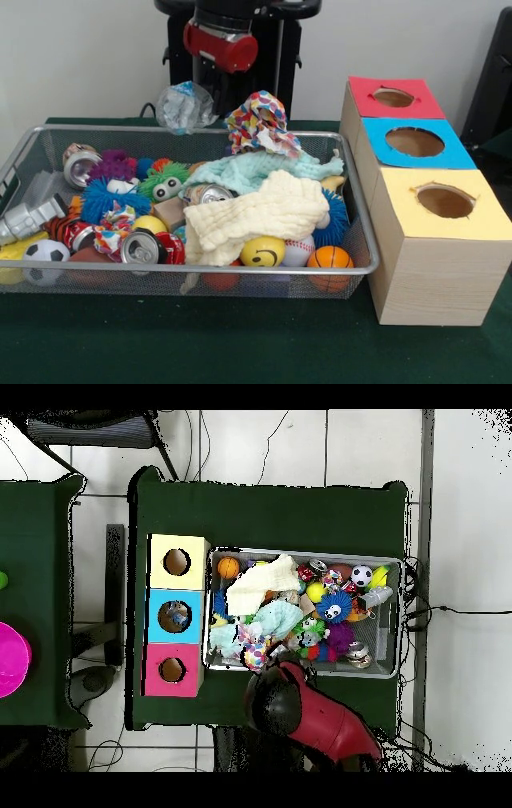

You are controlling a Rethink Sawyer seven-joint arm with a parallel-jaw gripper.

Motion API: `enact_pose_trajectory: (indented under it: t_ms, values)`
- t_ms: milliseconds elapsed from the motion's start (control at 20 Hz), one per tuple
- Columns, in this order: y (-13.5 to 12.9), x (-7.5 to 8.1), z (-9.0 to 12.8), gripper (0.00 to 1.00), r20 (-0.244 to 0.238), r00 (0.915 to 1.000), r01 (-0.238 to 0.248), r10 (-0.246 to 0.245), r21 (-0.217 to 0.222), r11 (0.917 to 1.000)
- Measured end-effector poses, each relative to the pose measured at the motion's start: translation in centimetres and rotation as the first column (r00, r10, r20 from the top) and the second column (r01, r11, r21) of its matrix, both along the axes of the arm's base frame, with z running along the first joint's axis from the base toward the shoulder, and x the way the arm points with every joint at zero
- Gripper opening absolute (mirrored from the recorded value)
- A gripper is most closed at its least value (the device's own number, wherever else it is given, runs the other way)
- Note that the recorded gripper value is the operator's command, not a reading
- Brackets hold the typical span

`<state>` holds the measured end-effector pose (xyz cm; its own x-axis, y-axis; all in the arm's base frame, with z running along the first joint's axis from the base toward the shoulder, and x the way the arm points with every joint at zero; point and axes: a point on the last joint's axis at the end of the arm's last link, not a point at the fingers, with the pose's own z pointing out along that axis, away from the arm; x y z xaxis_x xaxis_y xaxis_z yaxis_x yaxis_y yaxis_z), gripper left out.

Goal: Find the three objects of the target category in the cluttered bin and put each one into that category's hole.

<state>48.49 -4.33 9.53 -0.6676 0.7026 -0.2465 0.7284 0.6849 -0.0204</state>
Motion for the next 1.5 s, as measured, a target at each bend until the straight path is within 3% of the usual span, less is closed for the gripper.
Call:
enact_pose_trajectory:
  t_ms: [400,850,1250,1350,1500]
  values:
    - [1.7,1.5,2.2,0.0,0.058,0.9981,-0.021,0.021,0.006,0.9998]
    - [6.4,2.9,3.9,0.0,0.101,0.9949,-0.009,-0.003,0.114,0.9934]
    - [10.0,3.1,4.9,0.0,0.091,0.9951,0.017,-0.038,0.224,0.9745]
    - [10.8,3.3,5.0,0.0,0.08,0.9957,0.024,-0.046,0.253,0.9671]
    - [11.6,3.4,4.4,0.0,0.048,0.9968,0.046,-0.064,0.313,0.9487]
